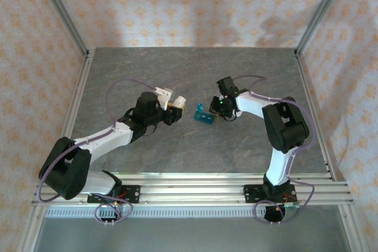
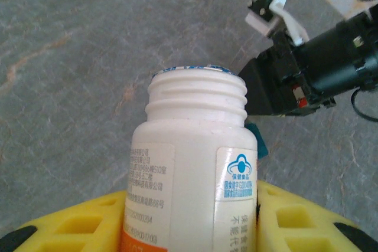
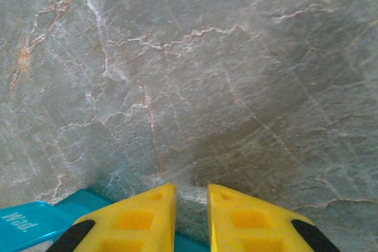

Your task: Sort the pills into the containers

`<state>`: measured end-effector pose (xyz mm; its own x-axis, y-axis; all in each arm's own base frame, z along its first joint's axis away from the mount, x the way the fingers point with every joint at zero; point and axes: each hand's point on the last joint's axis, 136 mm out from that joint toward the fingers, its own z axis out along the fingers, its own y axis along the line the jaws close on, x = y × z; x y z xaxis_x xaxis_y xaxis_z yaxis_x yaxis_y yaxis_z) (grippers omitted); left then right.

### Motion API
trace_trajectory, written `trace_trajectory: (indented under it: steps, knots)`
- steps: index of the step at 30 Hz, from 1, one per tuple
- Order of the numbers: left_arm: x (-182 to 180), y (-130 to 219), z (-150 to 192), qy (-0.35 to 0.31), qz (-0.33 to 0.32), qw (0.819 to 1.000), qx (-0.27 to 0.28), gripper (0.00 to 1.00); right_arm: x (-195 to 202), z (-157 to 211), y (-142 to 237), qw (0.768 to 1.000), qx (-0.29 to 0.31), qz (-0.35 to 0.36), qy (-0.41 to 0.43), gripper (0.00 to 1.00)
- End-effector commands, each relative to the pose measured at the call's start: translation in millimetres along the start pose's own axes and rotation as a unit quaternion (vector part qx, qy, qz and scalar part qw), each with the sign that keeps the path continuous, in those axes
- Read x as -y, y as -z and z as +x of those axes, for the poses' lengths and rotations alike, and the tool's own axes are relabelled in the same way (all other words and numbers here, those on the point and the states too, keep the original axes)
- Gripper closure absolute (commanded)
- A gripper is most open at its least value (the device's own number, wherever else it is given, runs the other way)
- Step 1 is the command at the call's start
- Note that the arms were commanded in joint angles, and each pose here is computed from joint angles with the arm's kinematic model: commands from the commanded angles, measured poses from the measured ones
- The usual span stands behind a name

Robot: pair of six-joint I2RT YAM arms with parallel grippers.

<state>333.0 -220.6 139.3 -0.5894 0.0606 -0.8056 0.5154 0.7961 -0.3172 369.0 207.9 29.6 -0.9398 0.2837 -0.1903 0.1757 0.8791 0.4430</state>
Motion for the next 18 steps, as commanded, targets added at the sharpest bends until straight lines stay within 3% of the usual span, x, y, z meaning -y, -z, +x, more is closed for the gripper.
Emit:
trace_trajectory:
  steps: [1, 18]
  knots:
    - [8.6, -0.9, -2.9, -0.008, 0.017, 1.0, -0.005, 1.0, -8.5, -0.8, 3.0, 1.0, 0.007, -0.01, 0.005, 0.8]
    - [6.8, 0.9, -2.3, -0.008, 0.01, 1.0, -0.007, 1.0, -7.8, 31.9, 6.0, 1.0, -0.003, -0.022, -0.004, 0.81]
